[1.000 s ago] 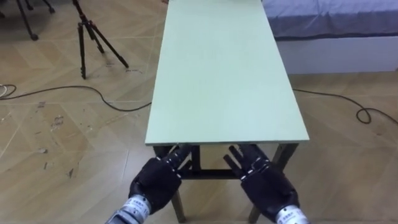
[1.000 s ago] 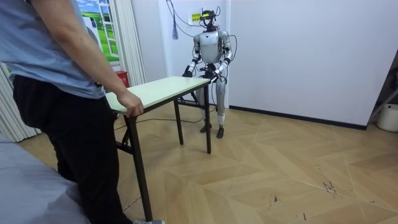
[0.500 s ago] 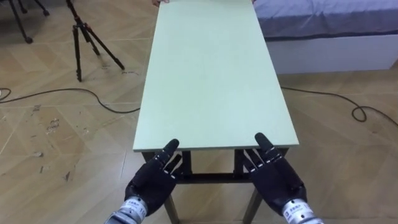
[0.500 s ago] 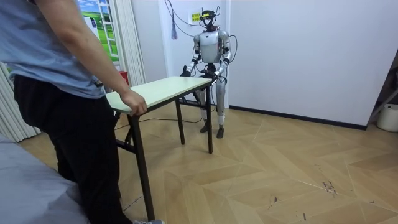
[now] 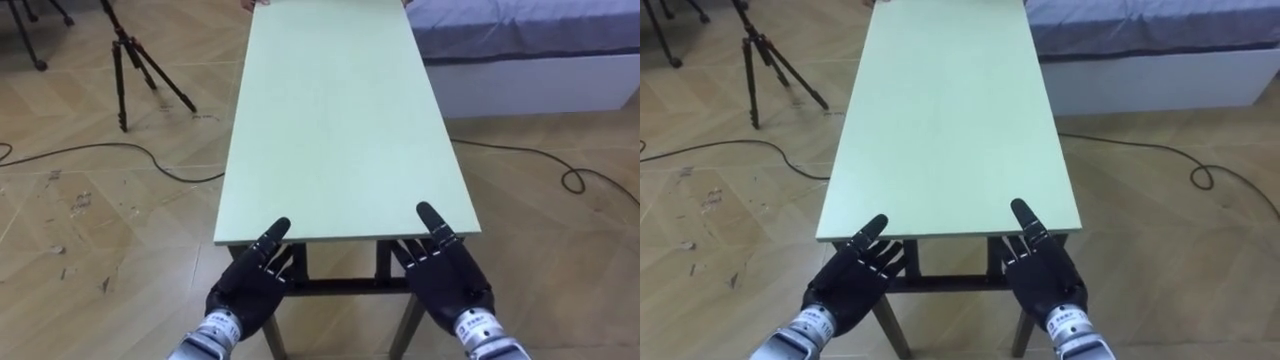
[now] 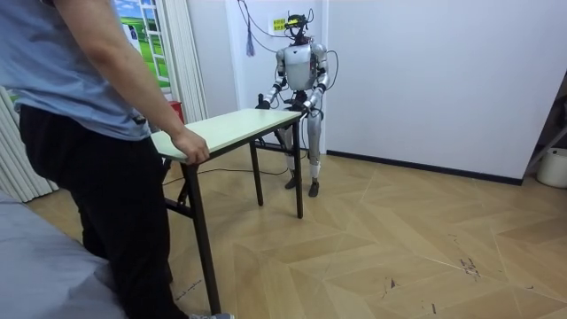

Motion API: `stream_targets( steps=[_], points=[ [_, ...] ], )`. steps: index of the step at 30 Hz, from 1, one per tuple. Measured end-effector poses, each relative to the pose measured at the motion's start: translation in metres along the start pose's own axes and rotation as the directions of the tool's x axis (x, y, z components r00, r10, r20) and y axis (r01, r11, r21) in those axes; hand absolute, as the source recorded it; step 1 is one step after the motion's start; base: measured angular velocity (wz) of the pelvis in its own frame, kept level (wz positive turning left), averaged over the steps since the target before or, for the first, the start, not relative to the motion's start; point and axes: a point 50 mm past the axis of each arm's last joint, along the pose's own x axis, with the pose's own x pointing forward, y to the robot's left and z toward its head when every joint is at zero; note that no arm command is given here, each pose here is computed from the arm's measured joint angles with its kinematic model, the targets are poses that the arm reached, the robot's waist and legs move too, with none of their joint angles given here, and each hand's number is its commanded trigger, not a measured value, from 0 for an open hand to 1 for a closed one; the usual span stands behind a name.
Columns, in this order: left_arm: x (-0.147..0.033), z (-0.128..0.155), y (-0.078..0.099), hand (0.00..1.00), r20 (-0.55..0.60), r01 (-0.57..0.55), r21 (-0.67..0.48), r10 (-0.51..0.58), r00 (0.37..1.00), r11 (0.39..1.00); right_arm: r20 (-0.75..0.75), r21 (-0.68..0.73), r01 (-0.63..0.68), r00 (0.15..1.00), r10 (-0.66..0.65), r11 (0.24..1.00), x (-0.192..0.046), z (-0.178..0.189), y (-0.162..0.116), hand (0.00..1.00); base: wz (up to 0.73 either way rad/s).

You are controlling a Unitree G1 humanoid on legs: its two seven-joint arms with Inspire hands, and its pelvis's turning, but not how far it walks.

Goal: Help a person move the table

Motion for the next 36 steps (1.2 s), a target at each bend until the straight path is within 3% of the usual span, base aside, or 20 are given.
stream_targets(
  steps=[18, 26, 36],
  points=[
    [0.011, 0.002, -0.019, 0.00, 0.034, 0.057, -0.108, -0.053, 0.998, 0.993, 0.026, 0.114, 0.023, 0.999, -0.026, 0.993, 0.013, -0.008, 0.012, 0.00, 0.00],
    [0.014, 0.000, -0.026, 0.00, 0.076, 0.061, -0.216, -0.046, 0.996, 0.974, 0.049, 0.145, 0.031, 0.998, -0.038, 0.989, 0.016, -0.013, 0.015, 0.00, 0.00],
    [0.017, 0.000, -0.033, 0.00, 0.092, 0.060, -0.229, -0.040, 0.995, 0.972, 0.094, 0.226, 0.004, 0.995, -0.026, 0.974, 0.020, -0.014, 0.021, 0.00, 0.01]
  ],
)
